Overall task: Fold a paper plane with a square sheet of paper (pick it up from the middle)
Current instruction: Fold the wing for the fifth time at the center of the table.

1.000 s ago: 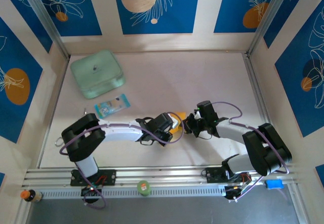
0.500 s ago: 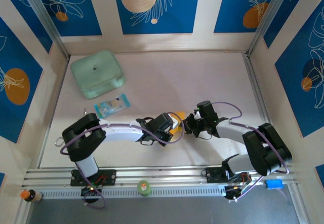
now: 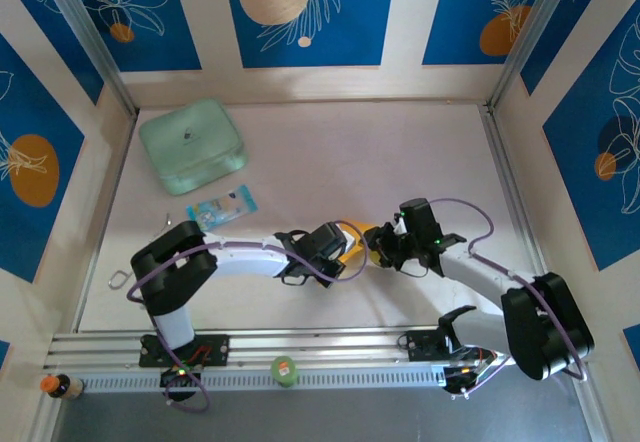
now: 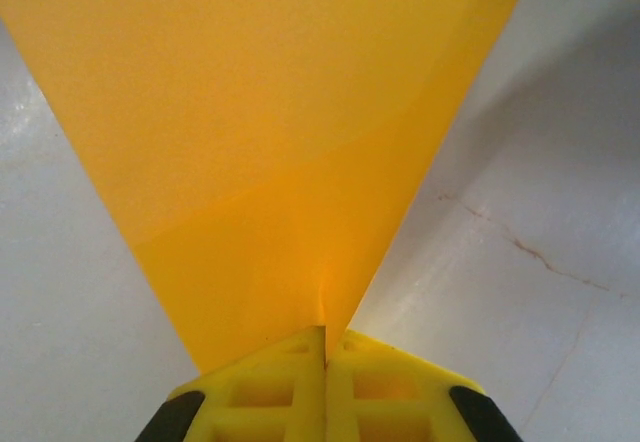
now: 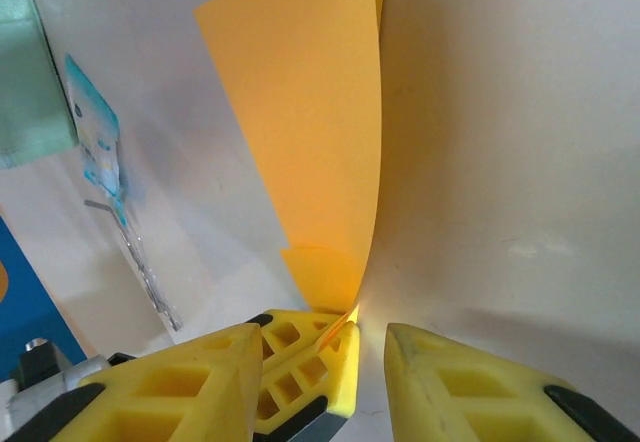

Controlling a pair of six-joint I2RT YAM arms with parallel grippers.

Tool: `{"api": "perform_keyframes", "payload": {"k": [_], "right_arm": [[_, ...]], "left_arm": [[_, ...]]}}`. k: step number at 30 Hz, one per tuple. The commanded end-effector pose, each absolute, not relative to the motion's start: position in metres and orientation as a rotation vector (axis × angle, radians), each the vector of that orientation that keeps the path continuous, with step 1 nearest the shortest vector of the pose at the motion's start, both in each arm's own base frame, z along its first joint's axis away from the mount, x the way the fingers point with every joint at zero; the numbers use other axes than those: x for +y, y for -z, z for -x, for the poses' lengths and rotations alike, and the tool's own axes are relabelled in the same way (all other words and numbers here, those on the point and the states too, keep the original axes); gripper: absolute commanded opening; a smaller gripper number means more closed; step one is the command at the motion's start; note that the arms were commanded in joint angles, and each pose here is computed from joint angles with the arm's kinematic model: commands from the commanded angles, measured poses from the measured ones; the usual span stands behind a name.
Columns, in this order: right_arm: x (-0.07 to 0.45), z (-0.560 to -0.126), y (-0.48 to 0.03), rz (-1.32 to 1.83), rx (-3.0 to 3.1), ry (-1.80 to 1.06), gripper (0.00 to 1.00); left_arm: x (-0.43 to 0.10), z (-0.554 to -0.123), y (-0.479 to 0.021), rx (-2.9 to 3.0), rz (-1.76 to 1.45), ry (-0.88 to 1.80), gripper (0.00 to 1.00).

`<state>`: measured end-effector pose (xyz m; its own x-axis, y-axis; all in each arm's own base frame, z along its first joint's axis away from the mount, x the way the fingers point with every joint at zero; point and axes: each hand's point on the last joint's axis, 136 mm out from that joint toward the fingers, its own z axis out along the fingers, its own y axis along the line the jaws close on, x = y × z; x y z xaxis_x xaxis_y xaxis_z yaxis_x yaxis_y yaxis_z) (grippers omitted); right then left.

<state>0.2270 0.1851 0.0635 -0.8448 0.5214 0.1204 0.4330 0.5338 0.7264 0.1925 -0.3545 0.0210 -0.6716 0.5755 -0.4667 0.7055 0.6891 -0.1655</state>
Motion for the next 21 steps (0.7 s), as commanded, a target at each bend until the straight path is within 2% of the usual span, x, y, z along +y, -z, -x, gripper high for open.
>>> {"api": "perform_keyframes", "payload": {"k": [1, 11, 21], "right_arm": [[0.176, -0.217, -0.055, -0.836, 2.675, -1.166, 0.37], [0.186, -0.223, -0.072, -0.485, 2.578, -1.119, 0.34], [0.192, -0.219, -0.082, -0.394, 2.498, -1.205, 0.3]], "left_arm": [[-0.352, -0.183, -0.006, 2.583, -1.031, 0.477, 0.02], [-0.371, -0.172, -0.016, 2.609, -0.93, 0.957, 0.0], [-0.363, -0.181, -0.014, 2.632, -0.766, 1.154, 0.0]]}}
